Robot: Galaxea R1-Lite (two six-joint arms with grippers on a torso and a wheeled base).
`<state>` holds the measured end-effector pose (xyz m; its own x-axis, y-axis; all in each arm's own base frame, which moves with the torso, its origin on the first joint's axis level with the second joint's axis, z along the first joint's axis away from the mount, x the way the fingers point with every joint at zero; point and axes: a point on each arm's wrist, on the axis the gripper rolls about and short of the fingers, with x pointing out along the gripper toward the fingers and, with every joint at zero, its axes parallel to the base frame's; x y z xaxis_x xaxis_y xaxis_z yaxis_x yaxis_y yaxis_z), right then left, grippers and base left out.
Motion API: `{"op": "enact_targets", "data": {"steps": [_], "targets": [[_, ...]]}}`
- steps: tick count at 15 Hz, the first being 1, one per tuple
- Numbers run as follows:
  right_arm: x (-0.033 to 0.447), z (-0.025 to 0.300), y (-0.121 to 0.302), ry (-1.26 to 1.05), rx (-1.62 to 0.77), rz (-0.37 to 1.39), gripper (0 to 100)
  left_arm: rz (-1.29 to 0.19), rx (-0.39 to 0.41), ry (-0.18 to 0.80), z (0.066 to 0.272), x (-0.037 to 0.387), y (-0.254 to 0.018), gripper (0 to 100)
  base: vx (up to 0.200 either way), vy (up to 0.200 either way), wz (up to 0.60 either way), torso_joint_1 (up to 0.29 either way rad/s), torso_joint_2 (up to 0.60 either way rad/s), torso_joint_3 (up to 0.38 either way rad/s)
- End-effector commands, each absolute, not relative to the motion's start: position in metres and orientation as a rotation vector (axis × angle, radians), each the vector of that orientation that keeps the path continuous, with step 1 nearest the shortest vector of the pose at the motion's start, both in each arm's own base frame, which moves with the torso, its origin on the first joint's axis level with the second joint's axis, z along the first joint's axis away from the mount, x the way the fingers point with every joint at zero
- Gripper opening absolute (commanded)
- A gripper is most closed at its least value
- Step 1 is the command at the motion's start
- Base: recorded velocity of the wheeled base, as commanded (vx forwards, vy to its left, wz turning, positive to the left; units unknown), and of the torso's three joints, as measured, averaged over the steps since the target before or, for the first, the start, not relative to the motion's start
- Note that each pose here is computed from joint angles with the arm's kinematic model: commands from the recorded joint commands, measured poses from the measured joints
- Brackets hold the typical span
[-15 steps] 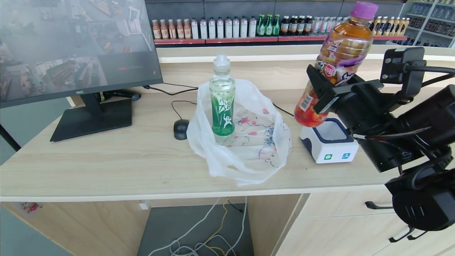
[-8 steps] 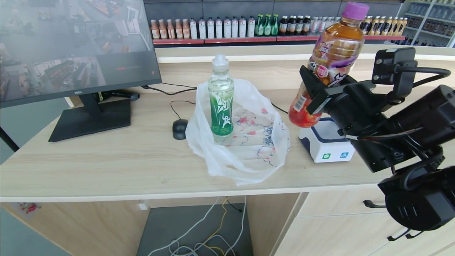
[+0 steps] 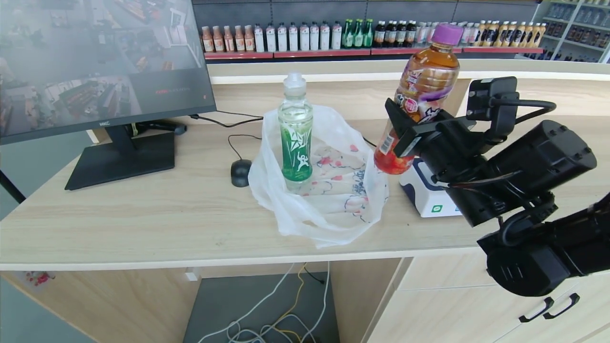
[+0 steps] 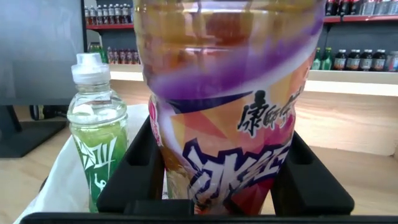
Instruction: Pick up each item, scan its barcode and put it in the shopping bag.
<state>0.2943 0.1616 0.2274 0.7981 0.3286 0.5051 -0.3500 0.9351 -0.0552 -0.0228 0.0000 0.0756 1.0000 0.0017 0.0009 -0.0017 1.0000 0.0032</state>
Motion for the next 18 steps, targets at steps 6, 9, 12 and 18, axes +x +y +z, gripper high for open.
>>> {"op": "enact_targets", "data": {"steps": [6,9,12,18], "targets": [[0.324,0.242,0.182,-0.43,-0.002,0.435,0,0.003,0.003,-0.002,0.076,-0.023,0.0,100,0.0,0.0,0.0,0.0,0.0,0.0],[0.341,0.246,0.193,-0.418,-0.008,0.447,0,0.003,0.003,-0.002,0.076,-0.023,0.0,100,0.0,0.0,0.0,0.0,0.0,0.0],[0.358,0.245,0.206,-0.411,-0.008,0.452,0,0.003,0.003,-0.002,0.076,-0.023,0.0,100,0.0,0.0,0.0,0.0,0.0,0.0],[0.386,0.225,0.234,-0.368,0.024,0.484,0,0.002,0.003,-0.002,0.076,-0.023,0.0,100,0.0,0.0,0.0,0.0,0.0,0.0]]}}
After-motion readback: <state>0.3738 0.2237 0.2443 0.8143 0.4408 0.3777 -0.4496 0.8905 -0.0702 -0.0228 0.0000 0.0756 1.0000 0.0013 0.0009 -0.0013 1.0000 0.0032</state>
